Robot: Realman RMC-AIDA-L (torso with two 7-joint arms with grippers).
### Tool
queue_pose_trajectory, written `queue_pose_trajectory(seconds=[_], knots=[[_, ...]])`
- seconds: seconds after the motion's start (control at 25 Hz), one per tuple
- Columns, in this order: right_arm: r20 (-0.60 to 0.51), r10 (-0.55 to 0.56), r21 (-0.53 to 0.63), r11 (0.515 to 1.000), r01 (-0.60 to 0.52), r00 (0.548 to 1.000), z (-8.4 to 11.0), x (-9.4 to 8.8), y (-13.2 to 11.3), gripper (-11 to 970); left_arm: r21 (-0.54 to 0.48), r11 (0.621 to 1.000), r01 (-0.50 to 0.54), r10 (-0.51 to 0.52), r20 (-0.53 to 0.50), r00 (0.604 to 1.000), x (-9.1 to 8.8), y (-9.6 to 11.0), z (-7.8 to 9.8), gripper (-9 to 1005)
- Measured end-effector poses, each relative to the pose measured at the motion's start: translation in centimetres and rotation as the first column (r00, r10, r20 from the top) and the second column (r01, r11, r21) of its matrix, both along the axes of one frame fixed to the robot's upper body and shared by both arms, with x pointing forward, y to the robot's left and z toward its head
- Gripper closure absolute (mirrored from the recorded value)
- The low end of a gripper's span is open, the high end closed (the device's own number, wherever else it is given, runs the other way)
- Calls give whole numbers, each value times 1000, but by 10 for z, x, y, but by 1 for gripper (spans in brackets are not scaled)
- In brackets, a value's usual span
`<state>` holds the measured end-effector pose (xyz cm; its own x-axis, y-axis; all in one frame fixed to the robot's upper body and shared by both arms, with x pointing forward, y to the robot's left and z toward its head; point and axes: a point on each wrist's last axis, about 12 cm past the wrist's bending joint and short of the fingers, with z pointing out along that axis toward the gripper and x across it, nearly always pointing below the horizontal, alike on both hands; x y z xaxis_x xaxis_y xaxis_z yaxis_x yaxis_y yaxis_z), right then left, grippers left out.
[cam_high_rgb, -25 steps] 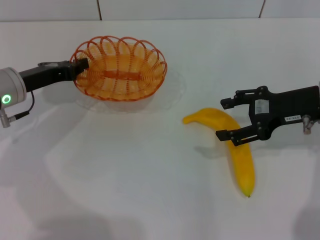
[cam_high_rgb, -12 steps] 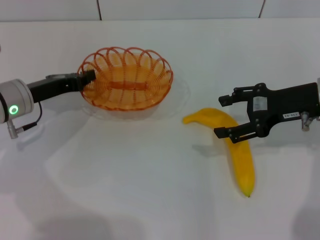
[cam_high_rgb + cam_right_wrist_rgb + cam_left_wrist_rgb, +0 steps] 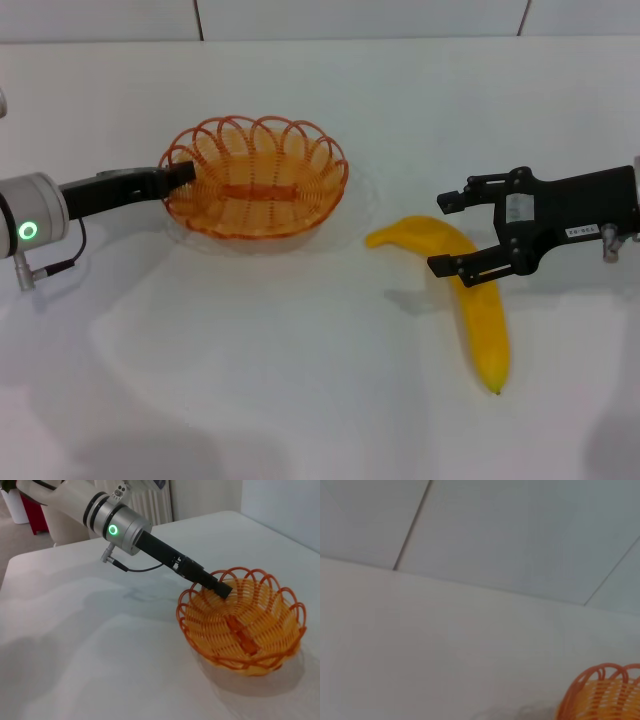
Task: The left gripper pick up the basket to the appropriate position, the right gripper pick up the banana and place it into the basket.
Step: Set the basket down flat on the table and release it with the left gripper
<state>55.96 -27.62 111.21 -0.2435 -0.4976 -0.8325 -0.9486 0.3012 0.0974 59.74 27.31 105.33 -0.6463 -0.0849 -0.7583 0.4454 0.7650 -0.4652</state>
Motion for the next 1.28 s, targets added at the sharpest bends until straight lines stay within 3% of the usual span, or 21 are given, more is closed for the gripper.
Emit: queue_pose_trajectory(seconds=[1.28], knots=[[-10, -4, -2, 1000, 4, 1000, -1, 0, 0, 83, 30, 999, 22, -20, -71, 997, -1, 8, 2, 791]])
